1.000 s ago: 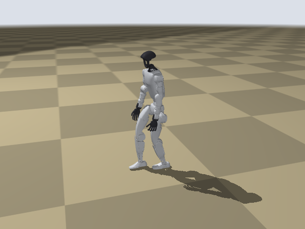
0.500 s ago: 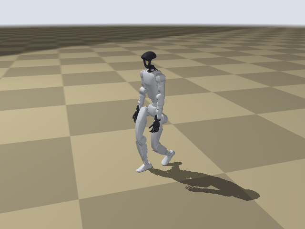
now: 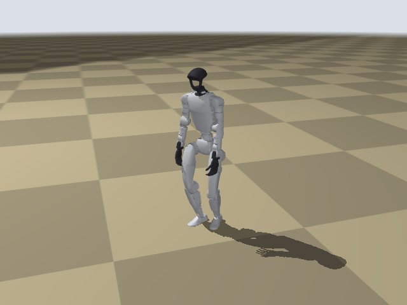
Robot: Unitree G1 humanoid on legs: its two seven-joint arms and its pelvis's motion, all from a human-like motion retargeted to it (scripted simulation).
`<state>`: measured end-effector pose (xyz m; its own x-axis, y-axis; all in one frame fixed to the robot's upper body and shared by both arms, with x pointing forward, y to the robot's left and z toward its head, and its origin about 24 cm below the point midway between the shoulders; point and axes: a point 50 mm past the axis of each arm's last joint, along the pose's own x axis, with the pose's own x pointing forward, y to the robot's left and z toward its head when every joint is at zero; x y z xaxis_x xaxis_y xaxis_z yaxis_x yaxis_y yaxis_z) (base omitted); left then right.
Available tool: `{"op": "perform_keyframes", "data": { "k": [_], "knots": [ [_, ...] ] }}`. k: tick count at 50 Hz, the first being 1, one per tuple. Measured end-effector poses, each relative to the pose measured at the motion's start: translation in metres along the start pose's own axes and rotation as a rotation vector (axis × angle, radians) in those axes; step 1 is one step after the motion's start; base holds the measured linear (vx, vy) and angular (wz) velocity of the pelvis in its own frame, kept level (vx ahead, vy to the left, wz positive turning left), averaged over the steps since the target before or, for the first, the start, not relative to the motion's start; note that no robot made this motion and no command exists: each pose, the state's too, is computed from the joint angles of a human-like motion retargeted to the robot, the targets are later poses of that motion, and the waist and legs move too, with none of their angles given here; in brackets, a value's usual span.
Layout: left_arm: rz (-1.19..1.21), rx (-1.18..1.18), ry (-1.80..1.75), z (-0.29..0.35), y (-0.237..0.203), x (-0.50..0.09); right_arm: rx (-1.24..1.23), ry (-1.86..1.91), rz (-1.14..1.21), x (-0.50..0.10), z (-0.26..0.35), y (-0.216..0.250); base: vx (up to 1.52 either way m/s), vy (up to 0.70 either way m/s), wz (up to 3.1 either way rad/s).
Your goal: Walk
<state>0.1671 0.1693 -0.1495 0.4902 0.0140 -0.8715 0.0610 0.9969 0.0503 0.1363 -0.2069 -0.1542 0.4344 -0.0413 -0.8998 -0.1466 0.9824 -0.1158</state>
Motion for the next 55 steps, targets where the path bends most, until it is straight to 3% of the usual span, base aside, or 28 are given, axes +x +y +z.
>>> {"op": "perform_keyframes", "data": {
  "k": [18, 49, 55],
  "knots": [
    [-0.015, 0.061, -0.049, 0.013, -0.006, 0.001, 0.004, -0.088, -0.027, 0.001, 0.023, -0.006, 0.02, 0.03, 0.47],
    [-0.038, 0.131, 0.062, -0.022, -0.018, -0.003, 0.011, 0.125, 0.007, -0.008, -0.047, 0.003, 0.07, 0.02, 0.36],
    [-0.003, 0.139, 0.094, -0.036, -0.005, -0.006, 0.007, 0.016, 0.066, 0.0, -0.01, 0.02, 0.18, 0.01, 0.21]
  ]
}}
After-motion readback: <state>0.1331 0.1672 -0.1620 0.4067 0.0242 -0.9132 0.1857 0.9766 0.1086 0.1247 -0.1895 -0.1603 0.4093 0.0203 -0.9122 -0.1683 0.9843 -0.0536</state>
